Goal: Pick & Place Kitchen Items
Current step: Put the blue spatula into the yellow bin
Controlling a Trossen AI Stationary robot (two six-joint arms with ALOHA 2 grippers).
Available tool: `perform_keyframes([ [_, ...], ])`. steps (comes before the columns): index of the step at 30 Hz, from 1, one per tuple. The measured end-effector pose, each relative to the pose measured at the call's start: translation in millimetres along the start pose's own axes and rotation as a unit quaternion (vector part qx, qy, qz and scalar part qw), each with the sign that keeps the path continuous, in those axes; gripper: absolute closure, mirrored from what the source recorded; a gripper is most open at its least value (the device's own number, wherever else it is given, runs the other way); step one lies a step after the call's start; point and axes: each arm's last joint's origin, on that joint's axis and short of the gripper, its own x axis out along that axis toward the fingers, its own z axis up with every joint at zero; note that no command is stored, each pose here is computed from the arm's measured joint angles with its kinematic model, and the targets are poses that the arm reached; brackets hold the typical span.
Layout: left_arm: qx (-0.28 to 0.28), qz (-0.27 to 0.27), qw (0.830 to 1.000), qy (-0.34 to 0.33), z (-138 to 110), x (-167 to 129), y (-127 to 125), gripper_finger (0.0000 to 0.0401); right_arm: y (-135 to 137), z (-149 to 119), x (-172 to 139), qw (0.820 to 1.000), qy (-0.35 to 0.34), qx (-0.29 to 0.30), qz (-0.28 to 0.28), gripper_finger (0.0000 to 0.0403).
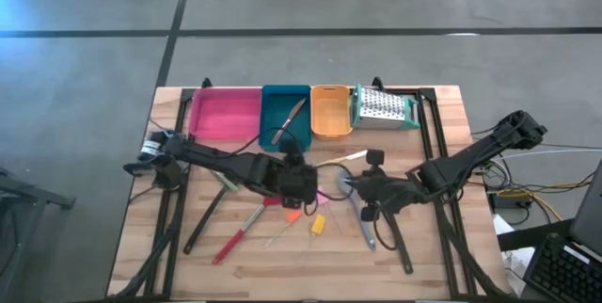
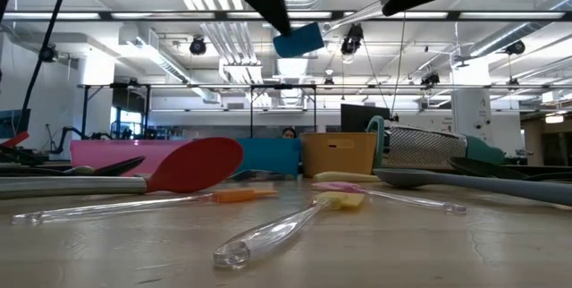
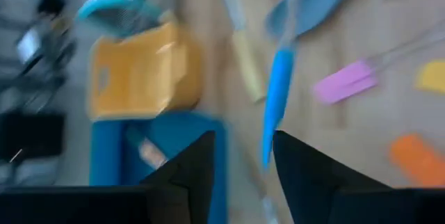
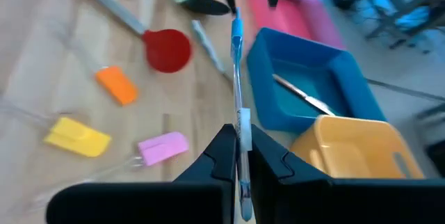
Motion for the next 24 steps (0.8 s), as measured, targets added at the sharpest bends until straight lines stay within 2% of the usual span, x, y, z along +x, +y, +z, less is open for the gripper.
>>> perform_keyframes([
  [6, -0.077, 0.138, 0.987, -0.029, -19.0, -30.9, 9.7, 0.0244, -17.1, -4.5, 12.6, 0.997, 0.016, 0.020, -0.070, 0.0394],
  [12, -0.115, 0.230, 0.963, -0.082, -60.3, -42.2, -10.4, 0.0245, -54.6, -13.9, 40.1, 0.982, 0.024, 0.058, -0.179, 0.0394],
  [15, -0.128, 0.244, 0.954, -0.114, -84.3, -41.2, -25.6, 0.0245, -78.3, -17.0, 53.6, 0.976, 0.021, 0.076, -0.201, 0.0393],
  [20, -0.150, 0.225, 0.949, -0.163, -118.2, -35.2, -46.3, 0.0245, -118.8, -25.3, 68.3, 0.971, 0.030, 0.122, -0.202, 0.0393],
  [24, -0.167, 0.242, 0.935, -0.201, -139.5, -31.3, -54.4, 0.0247, -145.8, -34.6, 76.0, 0.962, 0.042, 0.153, -0.222, 0.0393],
])
